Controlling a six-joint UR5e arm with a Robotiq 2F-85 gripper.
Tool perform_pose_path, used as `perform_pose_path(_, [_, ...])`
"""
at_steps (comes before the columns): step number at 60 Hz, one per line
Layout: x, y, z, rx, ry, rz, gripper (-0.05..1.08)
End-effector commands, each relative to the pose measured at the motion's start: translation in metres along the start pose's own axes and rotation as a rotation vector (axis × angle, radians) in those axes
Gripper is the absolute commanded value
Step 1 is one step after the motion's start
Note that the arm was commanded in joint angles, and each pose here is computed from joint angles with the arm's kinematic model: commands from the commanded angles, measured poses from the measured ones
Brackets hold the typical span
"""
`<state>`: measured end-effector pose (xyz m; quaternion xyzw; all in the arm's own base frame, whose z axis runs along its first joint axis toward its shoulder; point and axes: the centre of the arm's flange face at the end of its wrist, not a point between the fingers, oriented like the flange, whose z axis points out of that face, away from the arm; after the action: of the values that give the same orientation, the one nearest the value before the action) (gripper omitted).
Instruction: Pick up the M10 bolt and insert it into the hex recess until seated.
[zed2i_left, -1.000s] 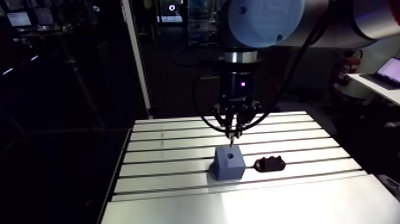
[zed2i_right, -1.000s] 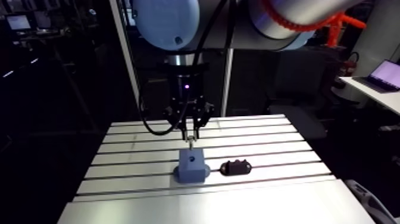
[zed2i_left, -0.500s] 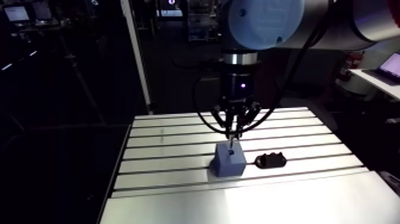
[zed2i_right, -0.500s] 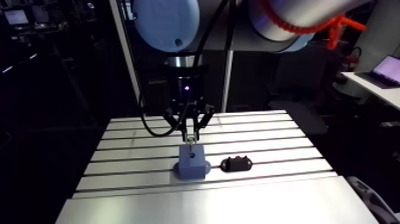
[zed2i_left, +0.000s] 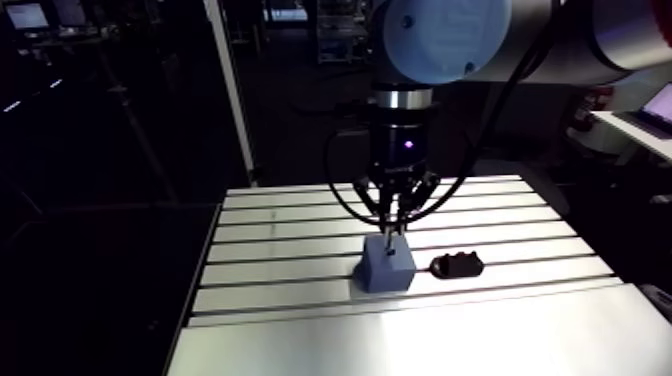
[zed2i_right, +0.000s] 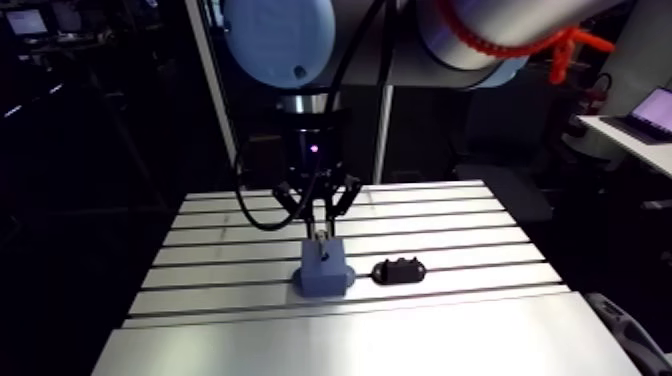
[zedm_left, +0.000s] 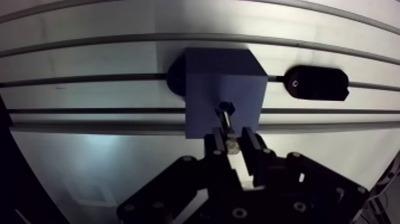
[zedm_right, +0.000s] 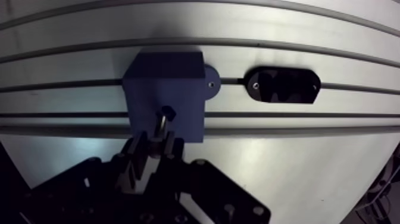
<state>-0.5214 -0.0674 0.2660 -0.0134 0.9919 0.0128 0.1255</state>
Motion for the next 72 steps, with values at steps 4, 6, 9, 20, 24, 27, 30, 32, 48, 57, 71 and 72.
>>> perform_pose_path(4, [0.0004, -0.0006, 0.0009, -0.002, -0.002, -0.001, 0.83])
perform_pose_path(6, [0.0011, 0.0002, 0.0021, -0.002, -0.004, 0.0, 0.83])
perform_pose_path(9, [0.0012, 0.0003, 0.0023, -0.002, -0.005, 0.0, 0.83])
perform_pose_path(20, [0.002, 0.0005, 0.0036, -0.004, -0.007, 0.0, 0.83])
perform_pose_path(24, [0.002, 0.0005, 0.0036, -0.004, -0.007, 0.0, 0.83])
perform_pose_path(27, [0.002, 0.0005, 0.0036, -0.004, -0.007, 0.0, 0.83])
perform_pose_path(30, [0.002, 0.0005, 0.0037, -0.004, -0.007, 0.0, 0.83])
perform_pose_path(32, [0.002, 0.0005, 0.0036, -0.004, -0.007, 0.0, 0.83])
perform_pose_path(48, [0.0042, 0.0007, 0.0069, -0.004, -0.006, 0.0, 0.83])
perform_pose_path(57, [0.0053, 0.0008, 0.0071, -0.006, 0.009, -0.002, 0.83])
perform_pose_path(71, [0.0062, 0.0009, 0.0094, -0.007, 0.004, -0.004, 0.84])
perform_pose_path(72, [0.0066, 0.0008, 0.01, -0.005, 0.003, -0.004, 0.84])
